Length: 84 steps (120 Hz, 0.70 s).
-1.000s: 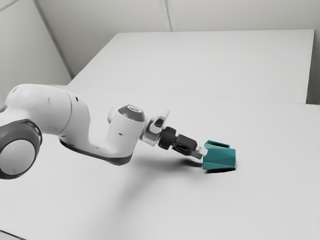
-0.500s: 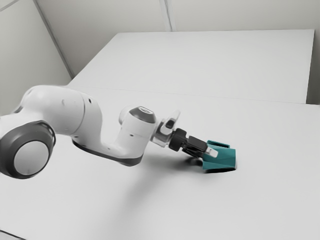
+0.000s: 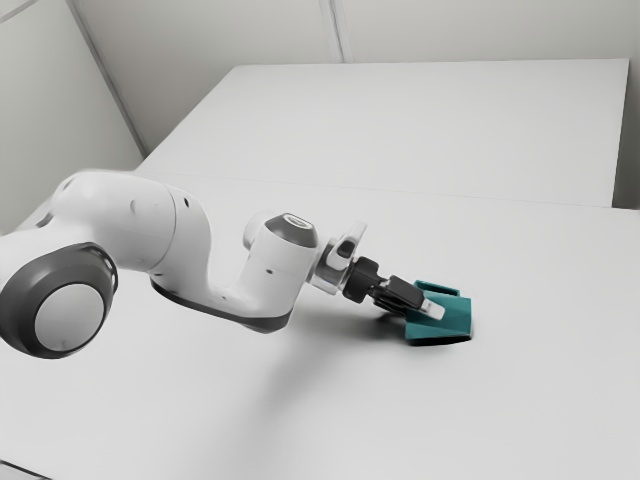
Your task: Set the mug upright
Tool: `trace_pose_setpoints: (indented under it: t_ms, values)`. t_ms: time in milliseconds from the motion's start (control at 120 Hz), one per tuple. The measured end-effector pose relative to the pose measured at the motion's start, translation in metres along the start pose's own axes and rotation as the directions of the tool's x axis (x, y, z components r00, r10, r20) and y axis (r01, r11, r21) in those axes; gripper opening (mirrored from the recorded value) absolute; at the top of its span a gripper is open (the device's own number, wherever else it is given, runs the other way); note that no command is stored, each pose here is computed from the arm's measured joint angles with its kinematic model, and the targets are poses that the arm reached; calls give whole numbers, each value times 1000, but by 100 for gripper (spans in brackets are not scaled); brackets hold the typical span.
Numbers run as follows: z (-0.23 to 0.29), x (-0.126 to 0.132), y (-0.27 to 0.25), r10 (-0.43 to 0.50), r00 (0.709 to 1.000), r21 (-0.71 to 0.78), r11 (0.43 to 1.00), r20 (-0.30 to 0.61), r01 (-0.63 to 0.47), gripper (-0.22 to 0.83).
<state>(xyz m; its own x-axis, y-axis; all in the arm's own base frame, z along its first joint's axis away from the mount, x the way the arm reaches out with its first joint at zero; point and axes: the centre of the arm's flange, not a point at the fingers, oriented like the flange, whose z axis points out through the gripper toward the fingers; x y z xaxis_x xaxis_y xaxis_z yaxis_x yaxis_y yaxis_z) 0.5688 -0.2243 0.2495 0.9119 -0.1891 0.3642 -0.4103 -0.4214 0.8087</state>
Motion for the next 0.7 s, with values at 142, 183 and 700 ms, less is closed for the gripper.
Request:
trace_pose_setpoints:
  t_ms: [142,183,700]
  values:
    - [0,0,0,-2,1000,1,1000,-1,2,7]
    - [0,0,0,-2,1000,1,1000,-1,2,2]
    - [-14,14,35,59,998,4,998,-11,-59,-16]
